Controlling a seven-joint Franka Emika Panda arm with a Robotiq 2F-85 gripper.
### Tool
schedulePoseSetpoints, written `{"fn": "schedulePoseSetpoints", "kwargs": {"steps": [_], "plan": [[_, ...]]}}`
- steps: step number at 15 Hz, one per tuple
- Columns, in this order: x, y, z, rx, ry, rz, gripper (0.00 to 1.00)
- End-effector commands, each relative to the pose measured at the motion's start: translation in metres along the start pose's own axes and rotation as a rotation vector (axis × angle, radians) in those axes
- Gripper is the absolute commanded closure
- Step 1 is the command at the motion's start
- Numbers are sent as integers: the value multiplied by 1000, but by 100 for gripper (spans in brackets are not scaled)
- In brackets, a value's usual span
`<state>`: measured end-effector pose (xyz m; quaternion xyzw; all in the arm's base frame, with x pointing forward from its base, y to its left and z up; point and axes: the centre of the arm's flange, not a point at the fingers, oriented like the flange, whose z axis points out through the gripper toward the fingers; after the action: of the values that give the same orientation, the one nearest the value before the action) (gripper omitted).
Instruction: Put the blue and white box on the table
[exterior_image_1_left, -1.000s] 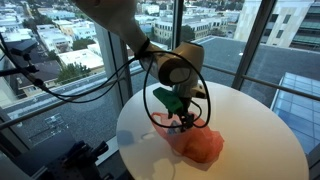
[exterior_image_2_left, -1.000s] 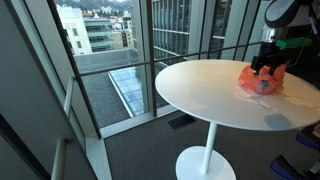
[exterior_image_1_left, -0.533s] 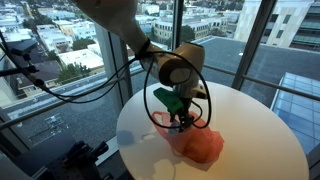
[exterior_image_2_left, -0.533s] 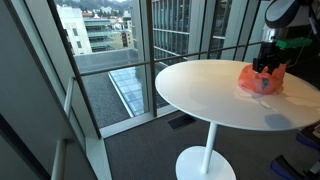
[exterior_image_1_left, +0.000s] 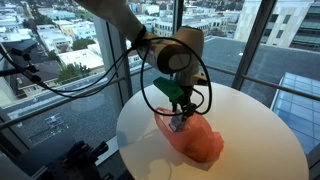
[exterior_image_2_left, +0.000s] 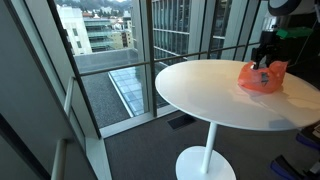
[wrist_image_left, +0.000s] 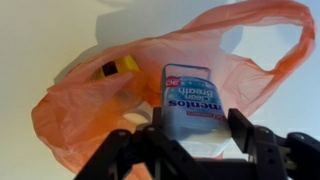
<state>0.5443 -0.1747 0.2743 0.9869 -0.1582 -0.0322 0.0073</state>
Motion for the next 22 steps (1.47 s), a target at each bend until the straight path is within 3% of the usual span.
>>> {"fn": "schedulePoseSetpoints", "kwargs": {"steps": [1, 13, 22], "plan": [[-5, -14, -27, -24, 51, 8, 58], [-5, -88, -61, -11, 143, -45, 58], [-9, -145, -28, -8, 163, -137, 58]]}}
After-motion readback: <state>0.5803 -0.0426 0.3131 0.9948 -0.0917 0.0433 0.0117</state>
